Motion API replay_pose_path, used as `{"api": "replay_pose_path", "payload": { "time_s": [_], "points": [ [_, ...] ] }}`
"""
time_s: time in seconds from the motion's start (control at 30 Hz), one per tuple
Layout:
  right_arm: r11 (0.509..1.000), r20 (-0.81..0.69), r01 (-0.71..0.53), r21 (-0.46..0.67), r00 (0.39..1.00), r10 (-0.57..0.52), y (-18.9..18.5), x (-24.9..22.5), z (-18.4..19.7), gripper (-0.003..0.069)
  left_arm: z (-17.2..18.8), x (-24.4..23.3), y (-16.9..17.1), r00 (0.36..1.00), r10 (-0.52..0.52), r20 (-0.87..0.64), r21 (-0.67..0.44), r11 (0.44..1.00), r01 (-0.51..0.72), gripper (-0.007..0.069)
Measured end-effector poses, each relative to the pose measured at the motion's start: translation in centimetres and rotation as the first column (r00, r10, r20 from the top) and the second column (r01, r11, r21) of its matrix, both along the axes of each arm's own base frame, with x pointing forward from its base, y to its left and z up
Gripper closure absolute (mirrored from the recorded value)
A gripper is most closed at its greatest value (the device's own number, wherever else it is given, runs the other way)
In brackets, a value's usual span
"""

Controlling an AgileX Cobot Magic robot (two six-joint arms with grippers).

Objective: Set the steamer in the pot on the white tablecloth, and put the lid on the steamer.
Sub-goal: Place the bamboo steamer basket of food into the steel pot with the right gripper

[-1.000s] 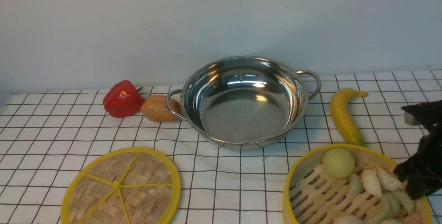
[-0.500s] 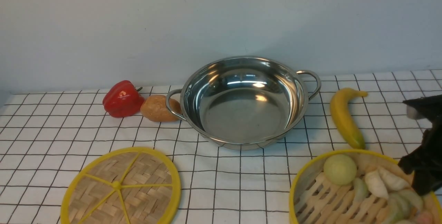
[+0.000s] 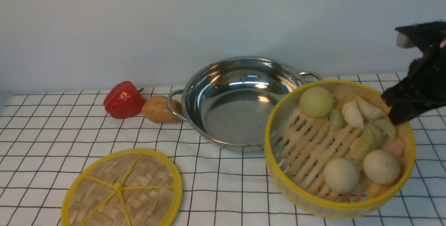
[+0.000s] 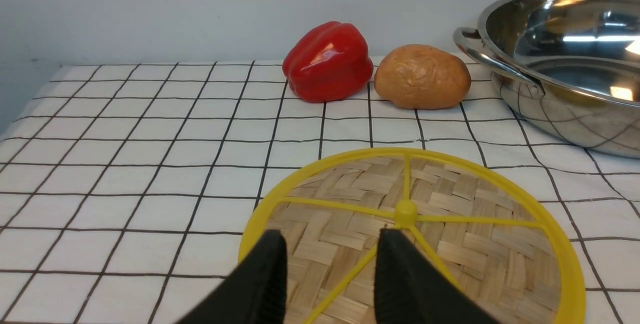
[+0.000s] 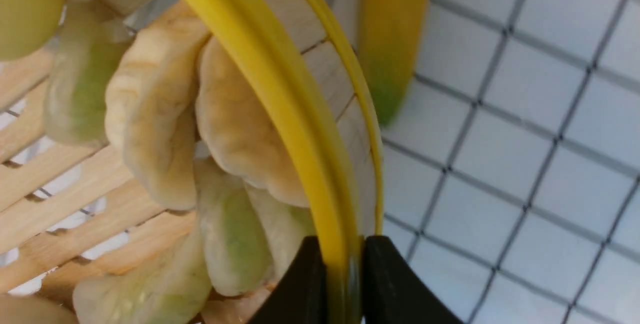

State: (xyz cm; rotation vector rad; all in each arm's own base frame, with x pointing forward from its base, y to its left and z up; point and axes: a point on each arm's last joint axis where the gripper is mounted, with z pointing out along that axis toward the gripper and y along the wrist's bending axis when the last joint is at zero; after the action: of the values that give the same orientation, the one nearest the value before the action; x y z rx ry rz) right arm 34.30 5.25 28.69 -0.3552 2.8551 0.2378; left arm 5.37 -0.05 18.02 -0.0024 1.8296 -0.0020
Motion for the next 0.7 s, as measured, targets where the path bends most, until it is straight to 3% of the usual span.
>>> {"api": "replay_pose_path", "payload": {
  "time_s": [0.27,0.7],
  "points": [
    [0.996,0.133,-0.037,0.087,0.991,0.026,3.4,1.6,4.4,0.0564,0.0,0.0,0.0,1.0,0.0,0.0,0.0,1.0,0.0,0.0382],
    [0.979,0.246,-0.11,0.173,0.967,0.066,8.6,11.2,3.1,0.0563,0.0,0.0,0.0,1.0,0.0,0.0,0.0,1.0,0.0,0.0382]
  ]
}}
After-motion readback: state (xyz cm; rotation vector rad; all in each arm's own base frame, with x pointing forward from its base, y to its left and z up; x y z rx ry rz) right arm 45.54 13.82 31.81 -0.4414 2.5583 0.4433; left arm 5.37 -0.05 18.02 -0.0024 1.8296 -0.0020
